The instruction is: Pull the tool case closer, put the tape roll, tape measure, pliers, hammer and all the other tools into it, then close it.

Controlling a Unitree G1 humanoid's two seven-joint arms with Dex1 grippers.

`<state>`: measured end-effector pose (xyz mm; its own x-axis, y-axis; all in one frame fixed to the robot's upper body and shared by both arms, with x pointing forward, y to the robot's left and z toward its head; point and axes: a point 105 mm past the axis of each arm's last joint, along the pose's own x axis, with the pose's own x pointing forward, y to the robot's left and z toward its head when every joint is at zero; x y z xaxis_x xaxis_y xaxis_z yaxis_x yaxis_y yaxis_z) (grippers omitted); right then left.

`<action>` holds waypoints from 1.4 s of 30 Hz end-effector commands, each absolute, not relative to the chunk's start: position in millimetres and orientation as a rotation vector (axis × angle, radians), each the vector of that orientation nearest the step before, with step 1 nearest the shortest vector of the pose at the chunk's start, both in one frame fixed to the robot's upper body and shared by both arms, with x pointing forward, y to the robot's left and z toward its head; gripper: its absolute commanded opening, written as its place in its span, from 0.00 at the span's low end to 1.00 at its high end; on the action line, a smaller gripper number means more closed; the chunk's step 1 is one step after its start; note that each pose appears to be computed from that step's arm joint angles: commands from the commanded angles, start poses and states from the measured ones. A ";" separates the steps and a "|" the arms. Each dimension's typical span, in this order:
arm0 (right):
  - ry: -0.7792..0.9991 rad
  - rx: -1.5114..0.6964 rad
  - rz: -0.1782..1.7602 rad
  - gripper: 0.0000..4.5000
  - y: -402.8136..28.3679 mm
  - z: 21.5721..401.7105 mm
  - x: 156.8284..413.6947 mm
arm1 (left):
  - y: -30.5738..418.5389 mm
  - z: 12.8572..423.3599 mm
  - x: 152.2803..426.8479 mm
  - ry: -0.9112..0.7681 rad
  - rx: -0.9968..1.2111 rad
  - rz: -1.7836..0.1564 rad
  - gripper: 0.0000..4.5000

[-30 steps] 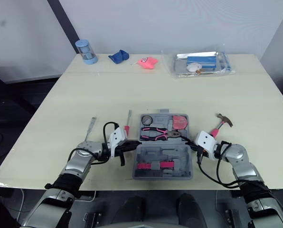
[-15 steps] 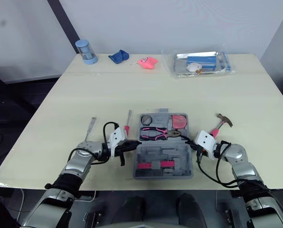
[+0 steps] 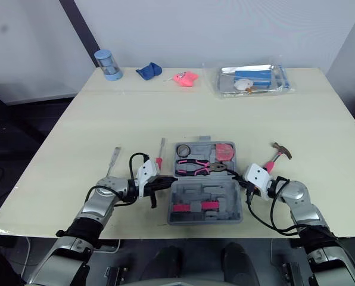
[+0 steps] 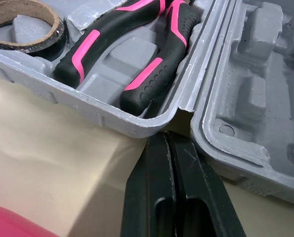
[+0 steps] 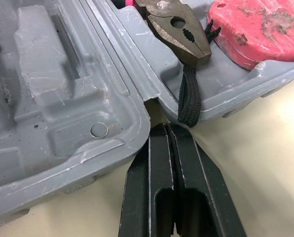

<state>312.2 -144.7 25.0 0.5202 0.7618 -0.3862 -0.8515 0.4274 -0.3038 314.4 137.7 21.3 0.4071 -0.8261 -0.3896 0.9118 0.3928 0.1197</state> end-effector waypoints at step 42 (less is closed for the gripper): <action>0.215 -0.516 1.055 0.00 -140.4 25.5 307.7 | 157.4 12.8 306.2 0.349 0.350 -1.082 0.02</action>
